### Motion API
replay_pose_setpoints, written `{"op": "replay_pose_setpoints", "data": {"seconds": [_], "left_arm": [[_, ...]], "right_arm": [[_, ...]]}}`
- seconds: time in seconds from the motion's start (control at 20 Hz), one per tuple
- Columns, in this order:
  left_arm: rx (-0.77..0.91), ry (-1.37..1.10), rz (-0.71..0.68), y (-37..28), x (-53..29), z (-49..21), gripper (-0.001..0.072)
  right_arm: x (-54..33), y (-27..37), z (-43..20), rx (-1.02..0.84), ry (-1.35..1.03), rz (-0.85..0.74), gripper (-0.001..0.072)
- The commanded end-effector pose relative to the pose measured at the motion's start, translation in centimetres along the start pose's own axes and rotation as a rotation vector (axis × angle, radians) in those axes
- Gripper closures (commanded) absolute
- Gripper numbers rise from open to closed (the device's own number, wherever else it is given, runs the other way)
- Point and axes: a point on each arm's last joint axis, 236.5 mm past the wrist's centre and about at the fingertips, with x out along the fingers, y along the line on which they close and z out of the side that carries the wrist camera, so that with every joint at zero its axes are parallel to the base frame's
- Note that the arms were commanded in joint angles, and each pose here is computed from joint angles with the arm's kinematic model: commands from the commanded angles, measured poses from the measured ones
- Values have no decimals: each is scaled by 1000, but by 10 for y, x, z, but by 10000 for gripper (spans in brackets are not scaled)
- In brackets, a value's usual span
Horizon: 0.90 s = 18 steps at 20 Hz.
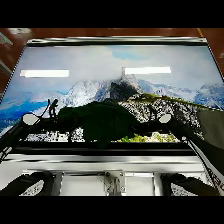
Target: Fold the shirts.
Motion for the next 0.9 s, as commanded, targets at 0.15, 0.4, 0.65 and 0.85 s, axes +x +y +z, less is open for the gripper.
{"op": "replay_pose_setpoints", "data": {"seconds": [0.15, 0.4, 0.65, 0.85], "left_arm": [[74, -35, -19, -12, -9, 7, 675], [336, -351, -139, -102, -109, 68, 676], [770, -1009, -235, -259, -363, 70, 675], [950, -1335, -319, -341, -493, -4, 675]], "right_arm": [[-13, 21, 6, -91, -54, 26, 655], [-130, 95, 67, -321, -388, 157, 655], [-377, 201, 80, -543, -978, 292, 656], [-515, 267, 21, -704, -1278, 365, 656]]}}
